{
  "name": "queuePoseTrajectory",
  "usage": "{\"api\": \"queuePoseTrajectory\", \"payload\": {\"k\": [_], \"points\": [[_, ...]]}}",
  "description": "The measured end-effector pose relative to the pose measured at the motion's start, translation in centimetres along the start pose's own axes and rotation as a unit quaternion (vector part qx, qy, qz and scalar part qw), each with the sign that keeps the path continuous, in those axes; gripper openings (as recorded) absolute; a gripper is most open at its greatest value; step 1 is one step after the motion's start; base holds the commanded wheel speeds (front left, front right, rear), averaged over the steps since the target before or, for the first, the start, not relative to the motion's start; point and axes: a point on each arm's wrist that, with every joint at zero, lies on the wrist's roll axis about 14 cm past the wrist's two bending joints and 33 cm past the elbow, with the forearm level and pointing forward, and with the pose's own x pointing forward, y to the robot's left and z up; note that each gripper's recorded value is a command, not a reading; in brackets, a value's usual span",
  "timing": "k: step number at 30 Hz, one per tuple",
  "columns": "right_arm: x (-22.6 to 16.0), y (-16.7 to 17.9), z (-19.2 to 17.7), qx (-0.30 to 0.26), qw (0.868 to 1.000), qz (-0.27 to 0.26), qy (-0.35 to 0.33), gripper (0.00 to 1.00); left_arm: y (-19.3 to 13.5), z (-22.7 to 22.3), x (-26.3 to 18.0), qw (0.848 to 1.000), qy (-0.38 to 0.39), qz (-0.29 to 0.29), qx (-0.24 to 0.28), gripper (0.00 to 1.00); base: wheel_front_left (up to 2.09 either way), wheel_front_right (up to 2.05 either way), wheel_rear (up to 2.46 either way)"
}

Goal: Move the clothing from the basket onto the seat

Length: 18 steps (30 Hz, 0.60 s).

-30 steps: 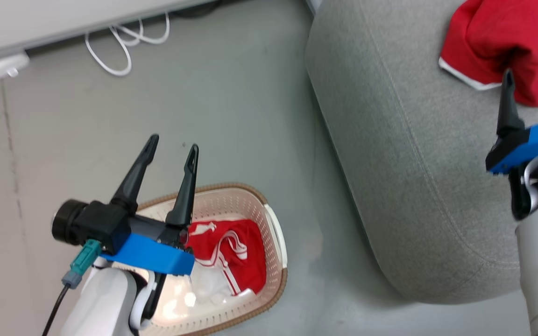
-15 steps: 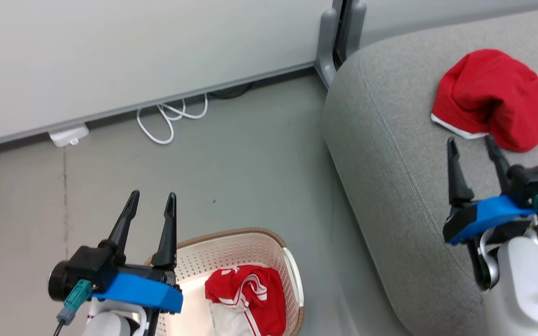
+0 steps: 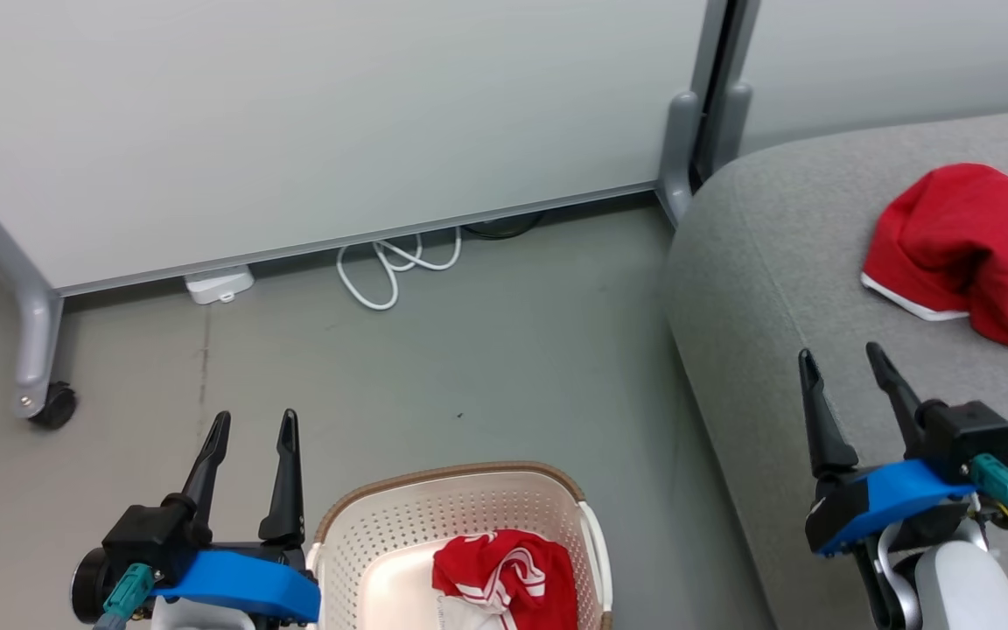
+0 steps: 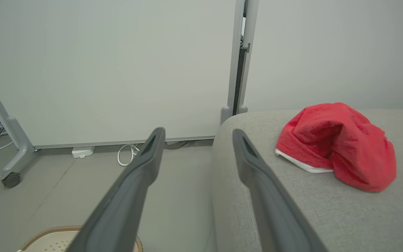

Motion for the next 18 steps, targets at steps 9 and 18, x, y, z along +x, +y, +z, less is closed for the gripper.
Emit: {"api": "queuePoseTrajectory", "payload": {"k": [9,18], "points": [[-0.9,3.0,-0.5,-0.001,0.999,0.042,0.009,1.00,2.9,0.0,-2.2,0.999,0.002,0.048,0.003,1.00,0.00,0.00,0.00],[-1.5,4.5,-0.6,0.011,0.998,0.063,0.015,1.00,3.7,0.4,-3.1,0.998,-0.003,0.063,0.008,1.00,0.00,0.00,0.00]]}}
